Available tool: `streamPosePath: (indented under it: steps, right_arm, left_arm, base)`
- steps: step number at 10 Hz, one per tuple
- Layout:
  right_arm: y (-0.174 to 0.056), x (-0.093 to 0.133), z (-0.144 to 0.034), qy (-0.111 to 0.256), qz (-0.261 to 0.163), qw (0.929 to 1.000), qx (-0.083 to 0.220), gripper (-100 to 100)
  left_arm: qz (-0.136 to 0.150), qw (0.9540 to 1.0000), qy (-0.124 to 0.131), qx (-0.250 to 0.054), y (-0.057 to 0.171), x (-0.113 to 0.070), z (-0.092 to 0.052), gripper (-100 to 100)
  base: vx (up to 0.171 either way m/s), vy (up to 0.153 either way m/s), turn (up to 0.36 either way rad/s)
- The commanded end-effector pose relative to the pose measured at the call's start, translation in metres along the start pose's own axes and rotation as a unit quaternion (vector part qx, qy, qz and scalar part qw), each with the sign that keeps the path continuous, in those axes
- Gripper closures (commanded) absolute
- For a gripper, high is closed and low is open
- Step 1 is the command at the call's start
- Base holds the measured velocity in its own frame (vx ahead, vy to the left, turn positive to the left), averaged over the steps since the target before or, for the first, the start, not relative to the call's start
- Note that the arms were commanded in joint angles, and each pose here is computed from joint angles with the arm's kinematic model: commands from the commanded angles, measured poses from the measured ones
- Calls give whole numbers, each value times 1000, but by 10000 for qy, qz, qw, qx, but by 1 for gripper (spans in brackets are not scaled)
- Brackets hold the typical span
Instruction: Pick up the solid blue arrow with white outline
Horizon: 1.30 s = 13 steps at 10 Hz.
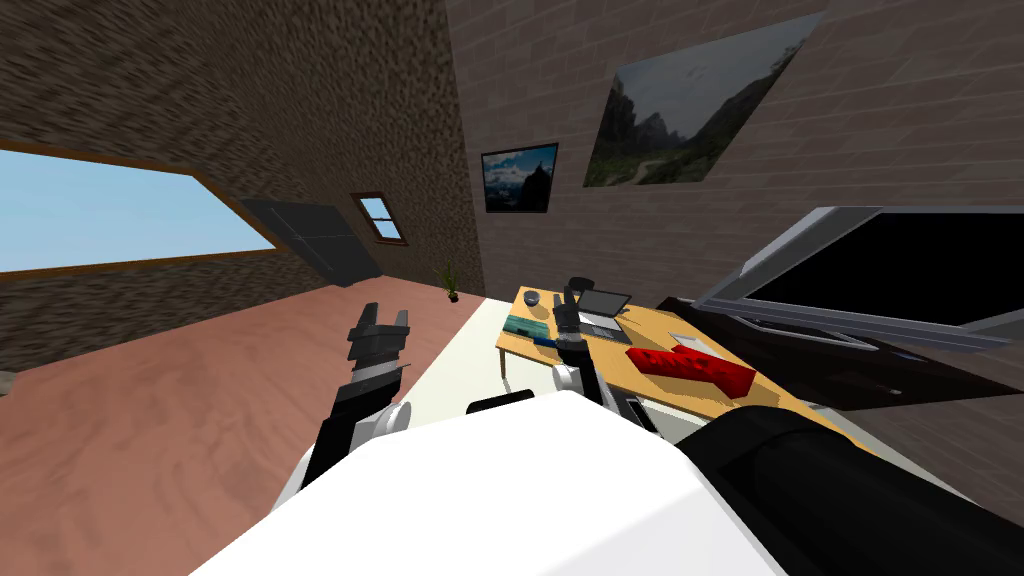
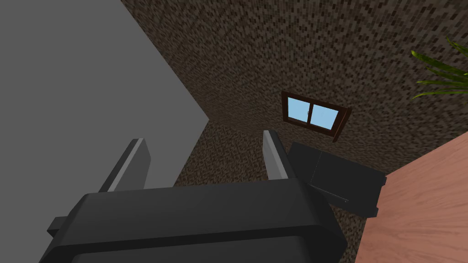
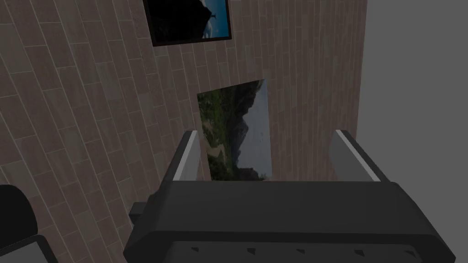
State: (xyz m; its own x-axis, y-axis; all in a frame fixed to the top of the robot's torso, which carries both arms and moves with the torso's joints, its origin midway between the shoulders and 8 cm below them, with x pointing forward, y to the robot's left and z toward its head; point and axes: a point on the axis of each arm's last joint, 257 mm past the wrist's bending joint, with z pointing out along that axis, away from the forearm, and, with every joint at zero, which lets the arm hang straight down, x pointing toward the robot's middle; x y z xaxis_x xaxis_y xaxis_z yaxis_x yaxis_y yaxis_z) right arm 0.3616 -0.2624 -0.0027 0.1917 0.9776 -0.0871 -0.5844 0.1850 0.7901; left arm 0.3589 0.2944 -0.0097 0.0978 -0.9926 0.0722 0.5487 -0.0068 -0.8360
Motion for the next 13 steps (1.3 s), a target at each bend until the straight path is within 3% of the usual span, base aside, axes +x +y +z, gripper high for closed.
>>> streamPosePath:
  steps: [1, 4, 6, 7, 8, 9, 12, 13]
  right_arm:
    - [-10, 10, -8, 210, -35, 9997, 123, -100]
    - [-37, 30, -33, 588, -75, 9970, 500, -100]
    - [-64, 46, -61, 894, -100, 9919, 898, -100]
    - [-64, 46, -61, 894, -100, 9919, 898, -100]
    - [-79, 54, -79, 1065, -116, 9878, 1135, -100]
    - [-79, 54, -79, 1065, -116, 9878, 1135, -100]
    - [-121, 79, -147, 1668, -182, 9675, 1890, -100]
    - [-124, 78, -152, 1671, -187, 9662, 1956, -100]
  left_arm:
    - [0, 10000, 0, 0, 0, 0, 0, 0]
    - [-2, 10000, 0, 1, 0, 0, 0, 0]
    - [-2, 10000, 0, 1, 0, 0, 0, 0]
    - [-2, 10000, 0, 1, 0, 0, 0, 0]
    - [-1, 10000, 0, 0, 0, 0, 0, 0]
    - [-2, 10000, 0, 1, 0, 0, 0, 0]
    - [-2, 10000, 0, 1, 0, 0, 0, 0]
    - [-2, 10000, 0, 1, 0, 0, 0, 0]
  base:
    - [-32, 71, 63]
    - [-55, 124, 55]
    - [-57, 162, 95]
    - [-14, 130, 17]
    - [-8, 132, 77]
    - [-8, 96, 35]
    - [-26, 155, 124]
    - [-14, 164, 21]
